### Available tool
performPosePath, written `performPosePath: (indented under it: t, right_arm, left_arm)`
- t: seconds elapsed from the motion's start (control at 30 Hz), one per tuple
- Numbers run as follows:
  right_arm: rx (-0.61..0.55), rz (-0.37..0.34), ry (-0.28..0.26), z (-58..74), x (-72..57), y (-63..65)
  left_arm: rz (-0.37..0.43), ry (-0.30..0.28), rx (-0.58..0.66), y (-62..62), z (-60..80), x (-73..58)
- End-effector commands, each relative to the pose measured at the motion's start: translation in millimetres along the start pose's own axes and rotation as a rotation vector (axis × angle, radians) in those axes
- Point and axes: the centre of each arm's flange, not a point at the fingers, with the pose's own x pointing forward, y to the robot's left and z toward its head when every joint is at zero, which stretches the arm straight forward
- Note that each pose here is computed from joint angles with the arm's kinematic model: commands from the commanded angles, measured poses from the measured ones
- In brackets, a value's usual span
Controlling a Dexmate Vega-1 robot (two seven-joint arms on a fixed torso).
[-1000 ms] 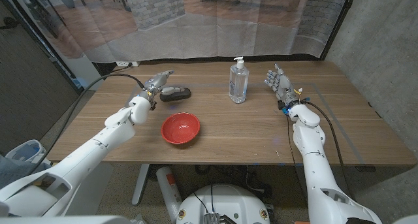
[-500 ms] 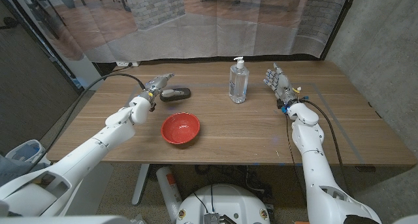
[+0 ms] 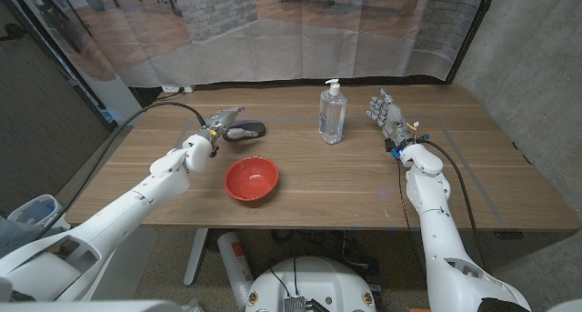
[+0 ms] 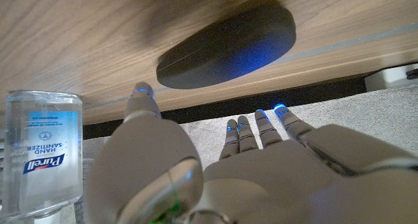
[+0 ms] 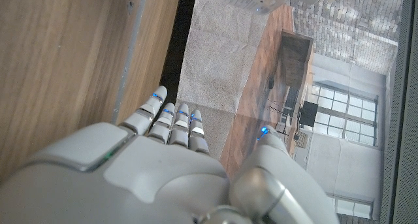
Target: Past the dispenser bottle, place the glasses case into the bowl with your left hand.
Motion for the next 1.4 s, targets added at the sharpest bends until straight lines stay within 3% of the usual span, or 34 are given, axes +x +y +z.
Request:
performPosePath:
  t: [0.03,1.4]
  right_arm:
    - [-0.004,0.002,-0.004,0.9,-0.1,1.8]
    - [0.010,-0.007,0.013,-8.5,0.9,5.3]
  left_arm:
    - [-0.032,0.015,0.007,-5.7,0.2,3.4]
    - [-0.087,0.024,0.009,-33.0,3.0,16.0]
